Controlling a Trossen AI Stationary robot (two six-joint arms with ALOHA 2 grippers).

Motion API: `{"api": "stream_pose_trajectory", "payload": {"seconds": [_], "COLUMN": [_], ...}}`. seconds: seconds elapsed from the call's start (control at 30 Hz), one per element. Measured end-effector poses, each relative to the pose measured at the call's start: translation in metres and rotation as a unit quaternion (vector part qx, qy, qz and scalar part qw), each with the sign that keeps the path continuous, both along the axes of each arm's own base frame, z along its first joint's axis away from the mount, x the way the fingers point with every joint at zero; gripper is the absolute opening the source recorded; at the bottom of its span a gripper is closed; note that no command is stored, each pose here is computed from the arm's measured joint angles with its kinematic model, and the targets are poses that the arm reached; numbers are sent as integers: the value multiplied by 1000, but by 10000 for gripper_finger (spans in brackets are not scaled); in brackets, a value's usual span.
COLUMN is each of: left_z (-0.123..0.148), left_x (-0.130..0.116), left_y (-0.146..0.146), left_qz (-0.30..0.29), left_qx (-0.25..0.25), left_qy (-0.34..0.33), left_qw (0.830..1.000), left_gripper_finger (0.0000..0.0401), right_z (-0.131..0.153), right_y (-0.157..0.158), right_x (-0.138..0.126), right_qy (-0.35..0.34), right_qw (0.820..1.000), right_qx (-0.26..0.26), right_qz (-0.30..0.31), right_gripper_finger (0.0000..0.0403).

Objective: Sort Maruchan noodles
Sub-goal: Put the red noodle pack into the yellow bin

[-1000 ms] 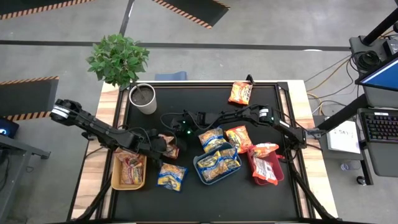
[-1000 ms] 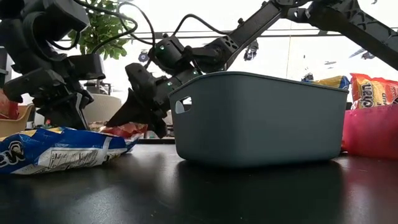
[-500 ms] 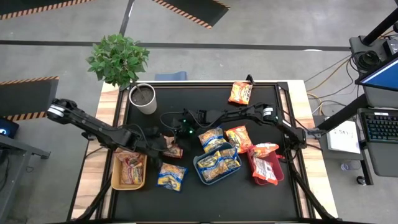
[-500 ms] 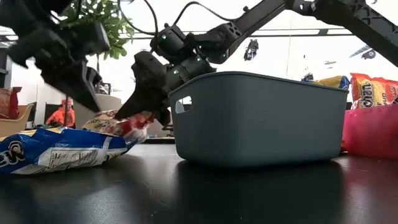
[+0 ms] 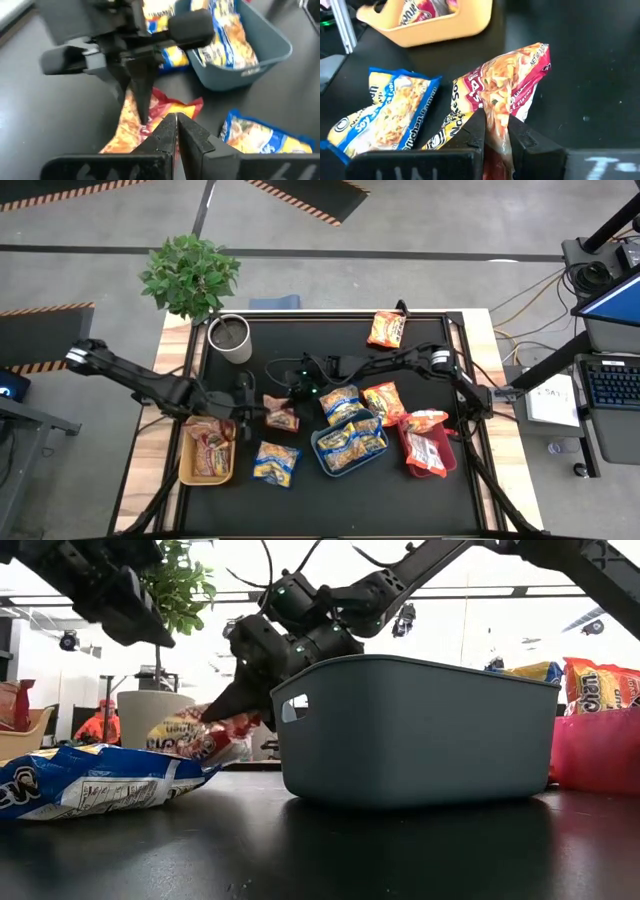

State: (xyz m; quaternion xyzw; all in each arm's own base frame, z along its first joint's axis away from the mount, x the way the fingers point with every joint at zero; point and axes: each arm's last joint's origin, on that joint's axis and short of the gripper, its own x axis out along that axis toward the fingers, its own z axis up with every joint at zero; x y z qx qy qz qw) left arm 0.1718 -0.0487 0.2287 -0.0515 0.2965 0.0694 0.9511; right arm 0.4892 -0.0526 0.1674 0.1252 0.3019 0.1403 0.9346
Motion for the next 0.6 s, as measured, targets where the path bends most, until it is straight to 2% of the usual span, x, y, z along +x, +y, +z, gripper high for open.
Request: {"api": "stream_pose_trajectory", "payload": {"seconds": [0.37, 0.6], "left_z": [17, 26], "left_x": [-12, -21], "left_y": [6, 9], "left_qz": [30, 41], "left_qx": [-10, -40], "left_qy": [-67, -98], "left_qw": [997, 993], "left_gripper_finger": [3, 55], "right_z": [25, 36], "right_y": [13, 26], "right_x": [-25, -63], "right_qy": [-132, -214], "right_qw": [991, 975], "right_qx": [-24, -52], "right_qz": [15, 9], "right_gripper_finger": [24, 23]}}
